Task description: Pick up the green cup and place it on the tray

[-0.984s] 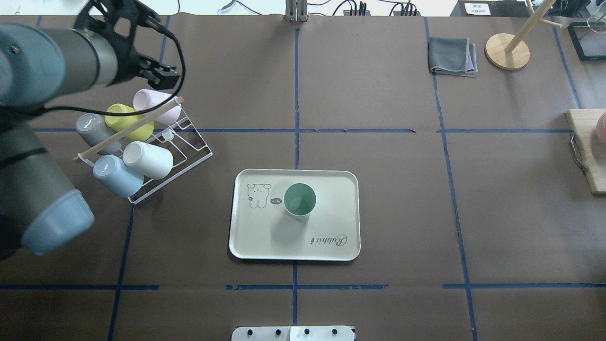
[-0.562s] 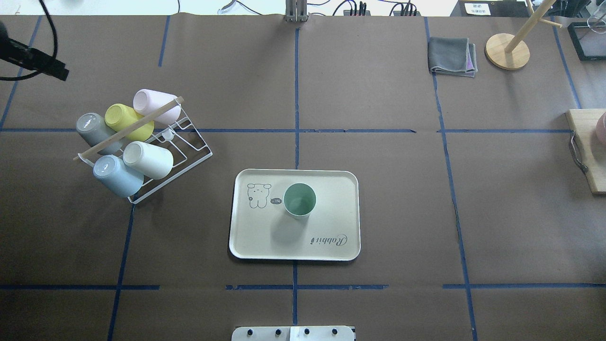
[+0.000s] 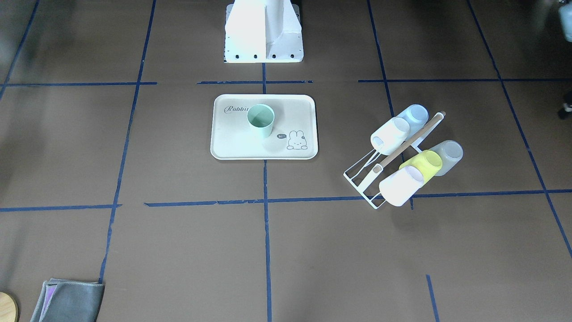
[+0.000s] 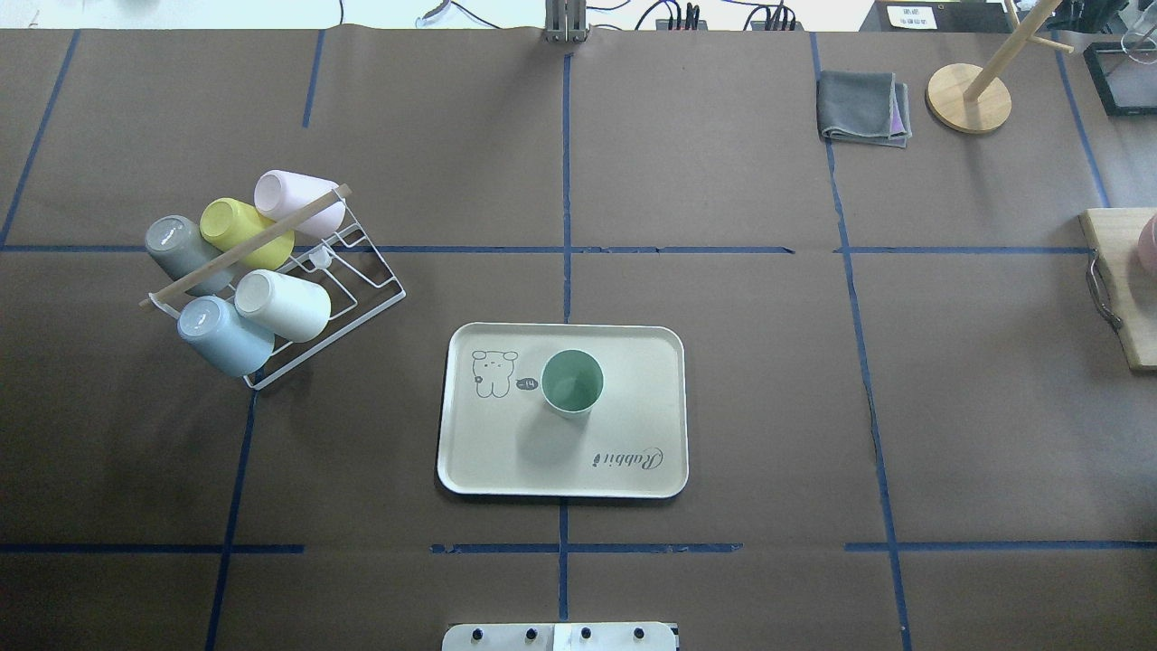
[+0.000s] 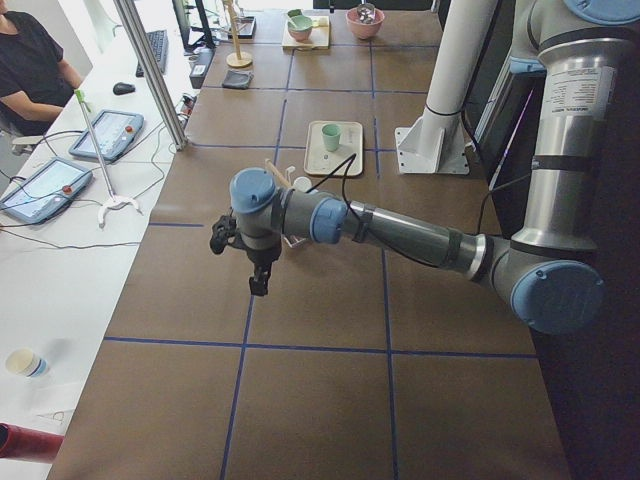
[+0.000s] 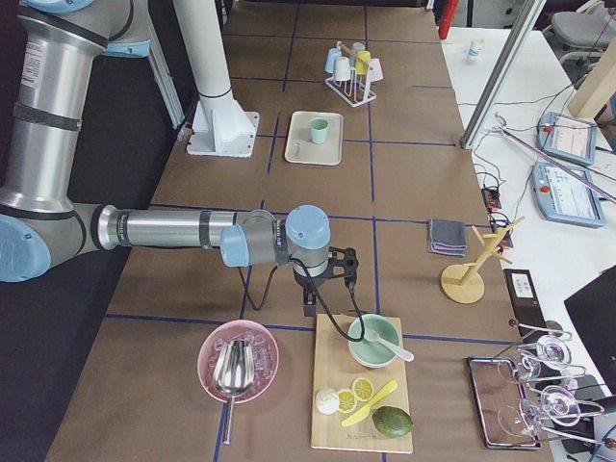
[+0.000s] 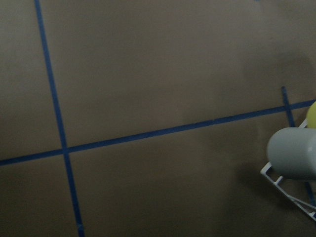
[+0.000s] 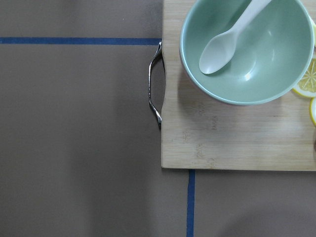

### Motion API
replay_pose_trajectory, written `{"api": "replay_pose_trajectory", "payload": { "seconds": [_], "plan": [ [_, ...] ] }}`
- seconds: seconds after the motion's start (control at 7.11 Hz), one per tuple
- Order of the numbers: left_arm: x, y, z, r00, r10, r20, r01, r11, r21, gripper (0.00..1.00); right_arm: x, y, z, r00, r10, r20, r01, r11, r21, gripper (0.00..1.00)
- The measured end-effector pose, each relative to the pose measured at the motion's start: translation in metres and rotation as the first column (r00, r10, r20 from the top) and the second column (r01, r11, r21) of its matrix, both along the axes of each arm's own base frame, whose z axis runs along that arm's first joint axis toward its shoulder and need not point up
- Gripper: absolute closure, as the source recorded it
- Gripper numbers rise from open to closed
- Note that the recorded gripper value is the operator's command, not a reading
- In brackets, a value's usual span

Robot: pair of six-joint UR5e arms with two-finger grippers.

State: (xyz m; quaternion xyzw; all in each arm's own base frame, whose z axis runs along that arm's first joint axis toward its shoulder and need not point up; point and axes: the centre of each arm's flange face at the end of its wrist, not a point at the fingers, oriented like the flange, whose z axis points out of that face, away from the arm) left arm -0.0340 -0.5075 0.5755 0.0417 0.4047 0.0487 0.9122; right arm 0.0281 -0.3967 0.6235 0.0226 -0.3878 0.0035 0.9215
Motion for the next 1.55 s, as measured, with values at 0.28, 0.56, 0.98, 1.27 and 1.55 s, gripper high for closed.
{"api": "replay_pose_trajectory", "payload": {
  "seconds": [0.28,0.56,0.98,1.27,1.55],
  "plan": [
    [-0.025,0.014,0.043,0.999,-0.038,-0.007,0.037,0.993,-0.109,0.00,0.005,-0.002,0.004,1.000,0.009,0.002,-0.009,1.000,-0.002,0.00],
    [-0.030,0.028,0.052,0.998,-0.056,-0.003,0.054,0.987,-0.150,0.00,0.010,-0.007,0.007,1.000,0.020,0.002,-0.020,1.000,-0.002,0.00],
    [-0.030,0.067,0.048,0.998,-0.059,0.001,0.058,0.982,-0.181,0.00,0.010,-0.013,0.023,1.000,-0.007,-0.001,0.007,1.000,-0.004,0.00],
    [-0.029,0.077,0.046,0.997,-0.079,0.009,0.079,0.973,-0.215,0.00,0.010,-0.015,0.035,1.000,-0.024,-0.004,0.024,1.000,-0.009,0.00],
    [-0.029,0.077,0.049,0.996,-0.089,0.016,0.090,0.969,-0.229,0.00,0.012,-0.017,0.031,1.000,-0.023,0.009,0.023,1.000,0.004,0.00]
  ]
}}
